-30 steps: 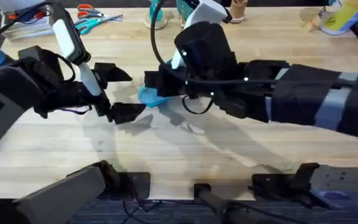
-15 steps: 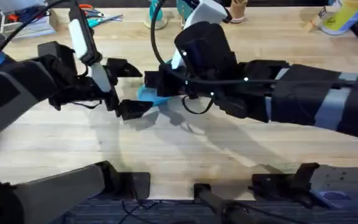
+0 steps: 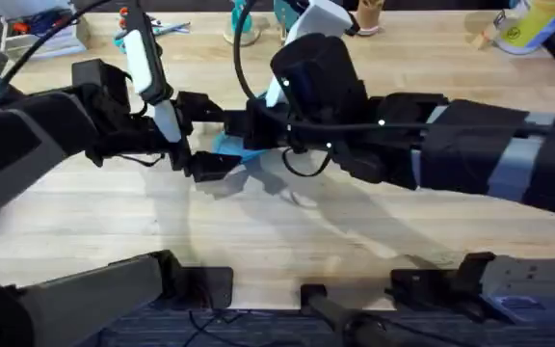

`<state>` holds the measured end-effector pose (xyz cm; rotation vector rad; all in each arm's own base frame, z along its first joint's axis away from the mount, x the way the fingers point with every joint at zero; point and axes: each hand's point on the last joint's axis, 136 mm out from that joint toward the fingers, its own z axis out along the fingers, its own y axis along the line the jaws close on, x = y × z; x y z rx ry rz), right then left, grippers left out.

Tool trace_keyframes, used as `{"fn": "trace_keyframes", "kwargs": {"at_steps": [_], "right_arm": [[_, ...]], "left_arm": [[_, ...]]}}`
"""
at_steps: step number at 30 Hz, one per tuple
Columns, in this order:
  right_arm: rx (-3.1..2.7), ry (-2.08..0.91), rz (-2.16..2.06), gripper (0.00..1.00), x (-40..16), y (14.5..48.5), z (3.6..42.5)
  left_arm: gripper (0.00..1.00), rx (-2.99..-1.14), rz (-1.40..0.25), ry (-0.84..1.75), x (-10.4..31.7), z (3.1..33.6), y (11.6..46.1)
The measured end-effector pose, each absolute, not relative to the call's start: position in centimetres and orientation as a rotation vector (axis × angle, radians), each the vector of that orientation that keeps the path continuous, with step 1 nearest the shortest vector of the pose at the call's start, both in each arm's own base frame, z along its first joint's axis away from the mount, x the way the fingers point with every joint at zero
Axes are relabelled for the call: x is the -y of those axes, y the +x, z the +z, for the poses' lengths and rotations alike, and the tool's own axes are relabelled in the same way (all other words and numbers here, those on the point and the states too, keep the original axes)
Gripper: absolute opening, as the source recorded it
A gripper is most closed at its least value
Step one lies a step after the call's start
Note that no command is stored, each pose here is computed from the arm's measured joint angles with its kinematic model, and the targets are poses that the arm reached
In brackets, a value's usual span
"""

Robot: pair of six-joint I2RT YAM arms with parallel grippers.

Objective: Unzip the bag, pick up the pens from the table one at a time and place them inside, then zip the bag closed.

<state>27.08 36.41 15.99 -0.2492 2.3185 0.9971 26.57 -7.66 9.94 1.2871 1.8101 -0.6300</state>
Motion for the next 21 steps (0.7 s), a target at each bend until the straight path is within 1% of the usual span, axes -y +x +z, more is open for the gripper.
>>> {"fn": "trace_keyframes", "kwargs": {"at_steps": [5, 10, 14, 15, 16, 17, 21], "right_arm": [[-2.319, -0.249, 0.997, 0.029, -36.41, 27.08, 15.98], [-2.318, -0.249, 0.997, 0.029, -36.41, 27.08, 16.01], [-2.318, -0.249, 0.997, 0.029, -36.41, 27.08, 15.99], [-2.318, -0.249, 0.997, 0.029, -36.41, 27.08, 16.00], [-2.318, -0.249, 0.997, 0.029, -36.41, 27.08, 16.00], [-2.319, -0.249, 0.997, 0.029, -36.41, 27.08, 15.99], [-2.319, -0.249, 0.997, 0.029, -36.41, 27.08, 15.99]], "left_arm": [[0.750, -1.829, -0.610, 1.297, 7.39, 9.61, 26.62], [0.566, -1.835, -0.601, 1.301, 7.28, 9.49, 26.66], [0.243, -1.843, -0.587, 1.307, 7.12, 9.34, 26.75], [0.185, -1.846, -0.585, 1.308, 7.08, 9.29, 26.76], [0.103, -1.851, -0.584, 1.307, 7.05, 9.25, 26.75], [0.059, -1.853, -0.582, 1.308, 7.02, 9.21, 26.74], [0.045, -1.854, -0.582, 1.308, 7.02, 9.21, 26.75]]}}
